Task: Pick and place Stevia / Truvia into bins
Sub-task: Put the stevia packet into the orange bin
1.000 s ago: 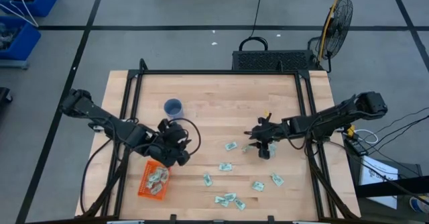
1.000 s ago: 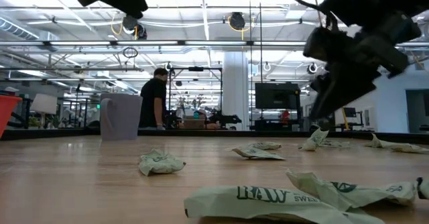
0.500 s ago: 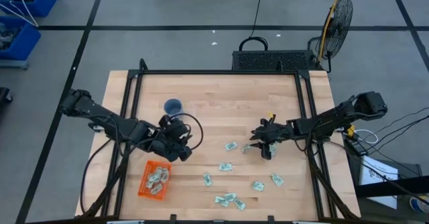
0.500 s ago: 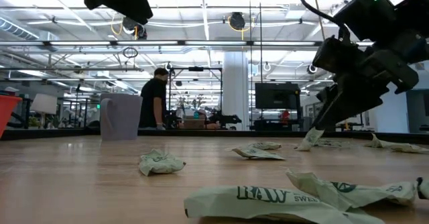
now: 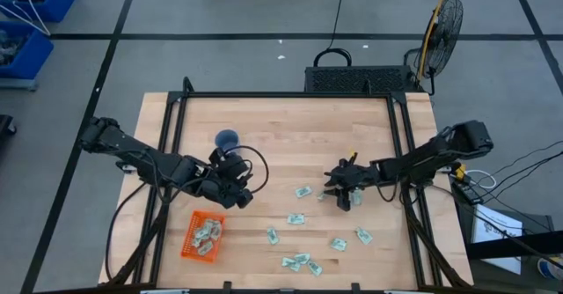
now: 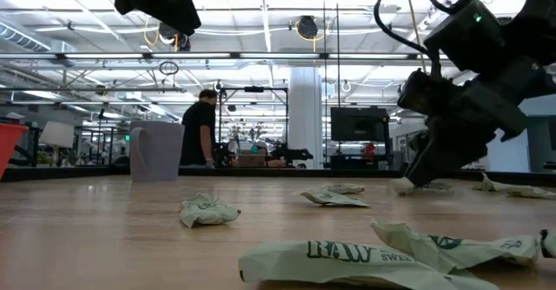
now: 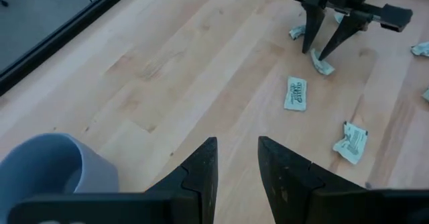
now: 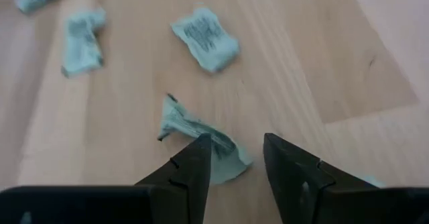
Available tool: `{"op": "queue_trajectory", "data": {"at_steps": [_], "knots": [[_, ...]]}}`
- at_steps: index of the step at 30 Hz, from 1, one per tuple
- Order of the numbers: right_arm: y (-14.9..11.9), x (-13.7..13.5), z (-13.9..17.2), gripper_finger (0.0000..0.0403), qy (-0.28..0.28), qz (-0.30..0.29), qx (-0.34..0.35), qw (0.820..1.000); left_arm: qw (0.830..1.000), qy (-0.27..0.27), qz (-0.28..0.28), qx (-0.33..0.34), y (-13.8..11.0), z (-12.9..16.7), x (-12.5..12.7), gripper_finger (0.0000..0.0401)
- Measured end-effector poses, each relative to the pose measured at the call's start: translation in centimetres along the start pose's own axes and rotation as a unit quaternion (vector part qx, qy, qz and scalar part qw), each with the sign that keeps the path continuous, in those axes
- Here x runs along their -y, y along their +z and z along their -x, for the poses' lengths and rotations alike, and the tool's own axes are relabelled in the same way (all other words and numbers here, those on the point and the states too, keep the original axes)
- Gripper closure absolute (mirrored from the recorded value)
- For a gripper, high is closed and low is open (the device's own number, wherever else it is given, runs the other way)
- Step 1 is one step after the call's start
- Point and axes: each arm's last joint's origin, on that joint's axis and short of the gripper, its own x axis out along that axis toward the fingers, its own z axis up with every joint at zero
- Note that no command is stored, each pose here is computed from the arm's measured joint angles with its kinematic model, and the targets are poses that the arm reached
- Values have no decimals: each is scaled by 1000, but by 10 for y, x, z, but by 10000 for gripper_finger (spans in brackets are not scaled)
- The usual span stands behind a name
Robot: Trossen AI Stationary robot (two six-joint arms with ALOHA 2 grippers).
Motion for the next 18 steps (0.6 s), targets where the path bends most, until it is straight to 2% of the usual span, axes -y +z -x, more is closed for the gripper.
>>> {"op": "queue_trajectory", "data": {"at_steps": [6,14,18], "knots": [[0,0,-4,291,2,-8,8,1000,1000,0,-1,-1,0,0,0,288],[1,0,-4,393,6,3,11,1000,1000,1,-2,-2,0,0,0,288],[6,-2,-4,392,15,11,38,999,1000,1,-1,-2,0,0,0,288]]}}
